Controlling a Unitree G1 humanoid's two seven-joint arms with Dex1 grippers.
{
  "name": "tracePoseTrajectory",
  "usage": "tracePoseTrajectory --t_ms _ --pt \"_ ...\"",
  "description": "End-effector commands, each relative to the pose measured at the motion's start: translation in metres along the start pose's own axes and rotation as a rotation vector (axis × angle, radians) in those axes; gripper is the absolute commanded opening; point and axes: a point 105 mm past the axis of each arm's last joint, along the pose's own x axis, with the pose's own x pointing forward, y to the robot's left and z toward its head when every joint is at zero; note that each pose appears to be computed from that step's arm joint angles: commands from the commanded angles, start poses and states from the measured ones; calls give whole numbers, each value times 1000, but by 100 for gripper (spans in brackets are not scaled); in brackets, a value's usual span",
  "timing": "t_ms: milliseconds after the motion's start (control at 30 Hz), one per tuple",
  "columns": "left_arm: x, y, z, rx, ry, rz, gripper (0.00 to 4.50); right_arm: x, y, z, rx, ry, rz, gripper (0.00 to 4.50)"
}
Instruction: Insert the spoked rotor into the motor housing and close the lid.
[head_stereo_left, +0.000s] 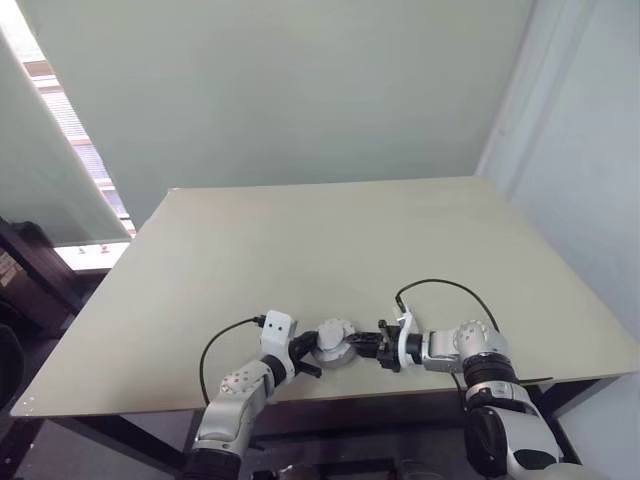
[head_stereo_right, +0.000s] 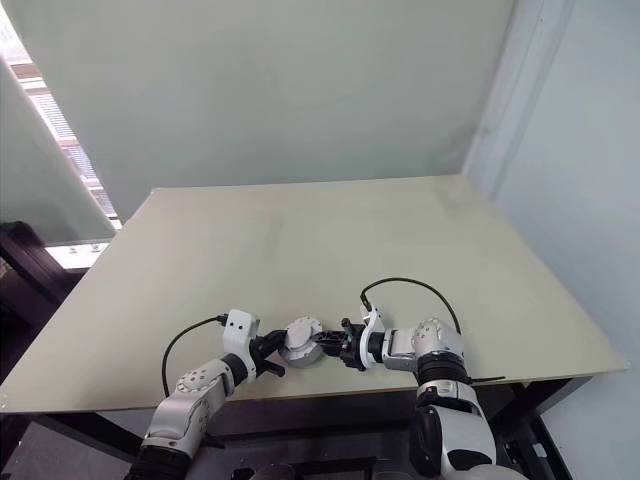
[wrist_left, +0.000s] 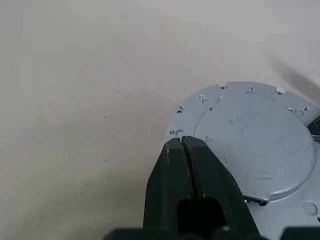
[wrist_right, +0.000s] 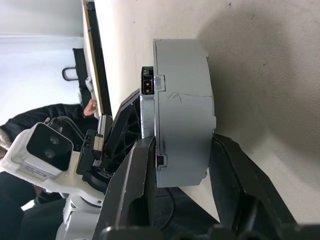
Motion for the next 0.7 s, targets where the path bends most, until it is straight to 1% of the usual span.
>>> tracePoseTrajectory --t_ms 33,100,167,267,467,533,600,633,700 --pt "4 -16 -4 -7 5 -69 0 8 12 -2 -23 11 36 122" --pt "3 -16 1 -27 -23 -71 0 8 12 -1 -22 8 36 122" --pt "0 -12 4 -52 -19 -74 0 8 11 -1 -23 5 35 122" --pt "-9 0 11 -68 -24 -63 55 8 10 -1 -23 1 33 122" --pt "-32 33 37 -135 -126 26 275 8 9 0 -17 -11 34 122" --pt "-39 42 42 -158 -152 55 343 8 9 0 -13 -15 38 122" --pt "-46 46 44 -200 -177 69 419 8 9 0 -7 -21 48 122" --pt "-49 47 45 -217 -190 73 450 8 9 -1 -4 -23 52 122" --pt "-56 50 46 -273 -213 84 450 8 10 0 0 -29 63 122"
